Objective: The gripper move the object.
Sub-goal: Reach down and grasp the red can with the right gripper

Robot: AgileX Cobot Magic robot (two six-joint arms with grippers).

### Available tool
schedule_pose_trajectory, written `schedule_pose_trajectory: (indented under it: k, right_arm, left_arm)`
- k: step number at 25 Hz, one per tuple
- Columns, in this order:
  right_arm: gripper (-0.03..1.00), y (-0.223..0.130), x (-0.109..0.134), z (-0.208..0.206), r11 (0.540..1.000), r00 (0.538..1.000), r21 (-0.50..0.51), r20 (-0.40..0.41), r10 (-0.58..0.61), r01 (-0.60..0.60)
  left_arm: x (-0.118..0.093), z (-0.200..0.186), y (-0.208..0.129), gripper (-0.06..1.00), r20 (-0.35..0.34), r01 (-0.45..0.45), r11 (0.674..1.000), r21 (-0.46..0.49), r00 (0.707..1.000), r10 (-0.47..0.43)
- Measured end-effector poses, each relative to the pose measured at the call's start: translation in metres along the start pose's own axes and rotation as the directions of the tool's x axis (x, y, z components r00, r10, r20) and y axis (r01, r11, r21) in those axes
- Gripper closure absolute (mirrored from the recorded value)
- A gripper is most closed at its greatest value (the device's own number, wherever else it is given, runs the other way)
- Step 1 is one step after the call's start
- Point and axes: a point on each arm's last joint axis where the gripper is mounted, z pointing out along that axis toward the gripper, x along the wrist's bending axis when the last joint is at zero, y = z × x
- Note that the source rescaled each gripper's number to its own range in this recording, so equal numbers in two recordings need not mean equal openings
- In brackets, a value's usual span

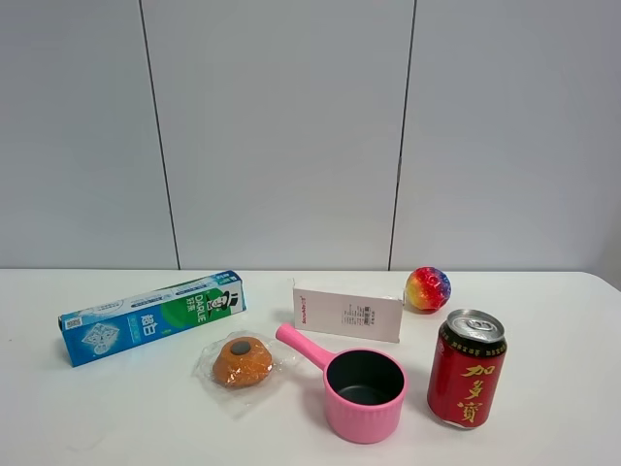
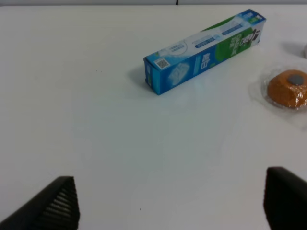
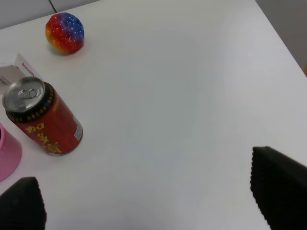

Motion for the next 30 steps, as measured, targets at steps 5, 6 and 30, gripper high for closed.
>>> schedule_pose_trajectory:
  k: [5, 6, 30]
  right_arm:
    - [0.37, 0.0, 0.0, 0.0, 1.0, 1.0, 0.0, 0.0, 0.0, 0.0]
    - [0.37, 0.0, 0.0, 0.0, 1.0, 1.0, 0.0, 0.0, 0.0, 0.0]
    - [0.37, 0.0, 0.0, 0.0, 1.0, 1.0, 0.0, 0.0, 0.0, 0.0]
  left_arm:
    - [0.0, 0.0, 0.0, -0.06, 0.0, 0.0, 1.0, 0.0, 1.0, 0.0]
    - [0.0, 0.0, 0.0, -0.06, 0.0, 0.0, 1.0, 0.0, 1.0, 0.0]
    - [0.0, 0.0, 0.0, -0.06, 0.0, 0.0, 1.0, 0.0, 1.0, 0.0]
